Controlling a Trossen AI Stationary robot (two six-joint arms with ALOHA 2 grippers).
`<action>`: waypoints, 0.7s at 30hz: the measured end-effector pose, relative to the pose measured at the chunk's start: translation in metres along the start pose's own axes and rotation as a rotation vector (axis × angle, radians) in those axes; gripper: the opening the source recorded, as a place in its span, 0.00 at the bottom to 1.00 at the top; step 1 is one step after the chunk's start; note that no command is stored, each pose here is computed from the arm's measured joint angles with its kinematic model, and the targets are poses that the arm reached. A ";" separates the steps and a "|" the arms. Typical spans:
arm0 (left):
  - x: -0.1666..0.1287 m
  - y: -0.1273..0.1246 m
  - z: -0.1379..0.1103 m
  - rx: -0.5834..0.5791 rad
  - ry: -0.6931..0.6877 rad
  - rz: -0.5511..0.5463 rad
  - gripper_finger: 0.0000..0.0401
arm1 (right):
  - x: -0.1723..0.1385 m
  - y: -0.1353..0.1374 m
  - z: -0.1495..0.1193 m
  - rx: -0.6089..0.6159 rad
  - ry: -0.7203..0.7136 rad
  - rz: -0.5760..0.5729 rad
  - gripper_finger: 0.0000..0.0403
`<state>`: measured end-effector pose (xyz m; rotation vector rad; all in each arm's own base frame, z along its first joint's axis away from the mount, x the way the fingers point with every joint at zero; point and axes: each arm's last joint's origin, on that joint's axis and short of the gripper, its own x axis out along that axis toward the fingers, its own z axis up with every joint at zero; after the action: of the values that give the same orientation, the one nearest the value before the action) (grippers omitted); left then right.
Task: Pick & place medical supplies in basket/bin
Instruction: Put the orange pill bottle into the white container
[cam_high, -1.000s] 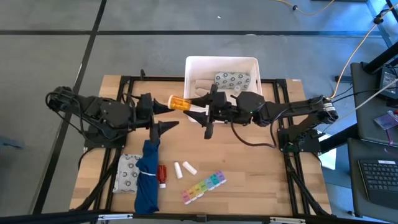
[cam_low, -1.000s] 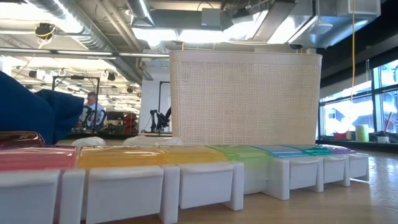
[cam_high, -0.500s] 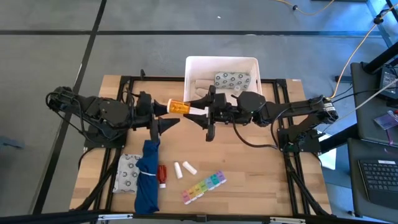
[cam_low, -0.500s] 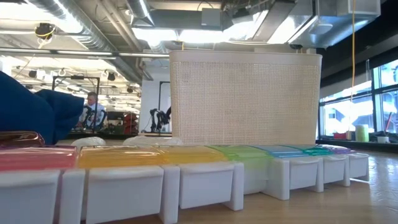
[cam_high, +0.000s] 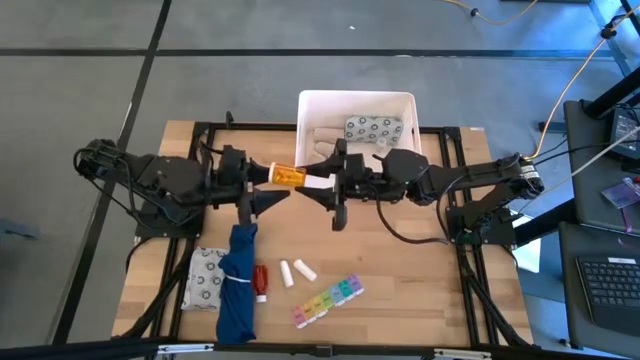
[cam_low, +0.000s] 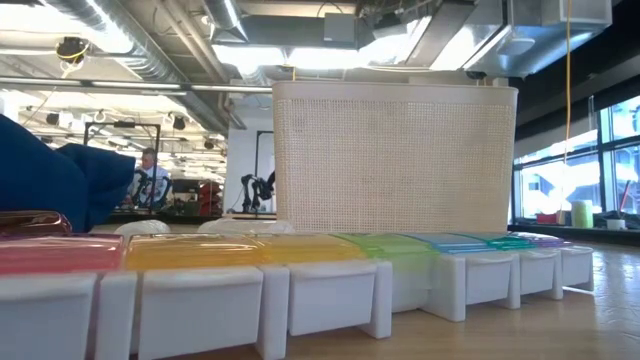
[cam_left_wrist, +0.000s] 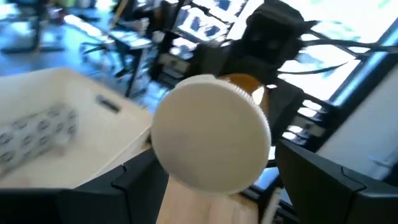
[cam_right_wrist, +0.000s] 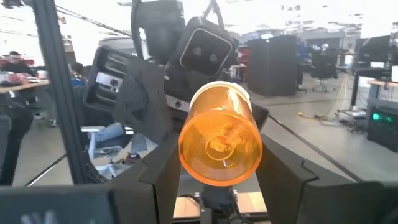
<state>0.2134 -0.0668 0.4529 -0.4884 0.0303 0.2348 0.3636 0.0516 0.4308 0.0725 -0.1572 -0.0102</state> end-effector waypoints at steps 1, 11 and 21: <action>0.000 -0.002 0.001 0.011 -0.002 -0.029 0.70 | 0.000 0.000 0.001 0.002 -0.010 0.016 0.43; 0.000 -0.009 0.006 0.091 -0.017 -0.162 0.69 | 0.000 0.003 0.003 0.031 -0.025 0.110 0.43; 0.001 -0.009 0.005 0.109 -0.017 -0.162 0.68 | -0.001 0.011 0.002 0.033 -0.021 0.135 0.43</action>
<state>0.2167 -0.0719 0.4614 -0.3777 -0.0133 0.0779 0.3619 0.0629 0.4336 0.0947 -0.1831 0.1259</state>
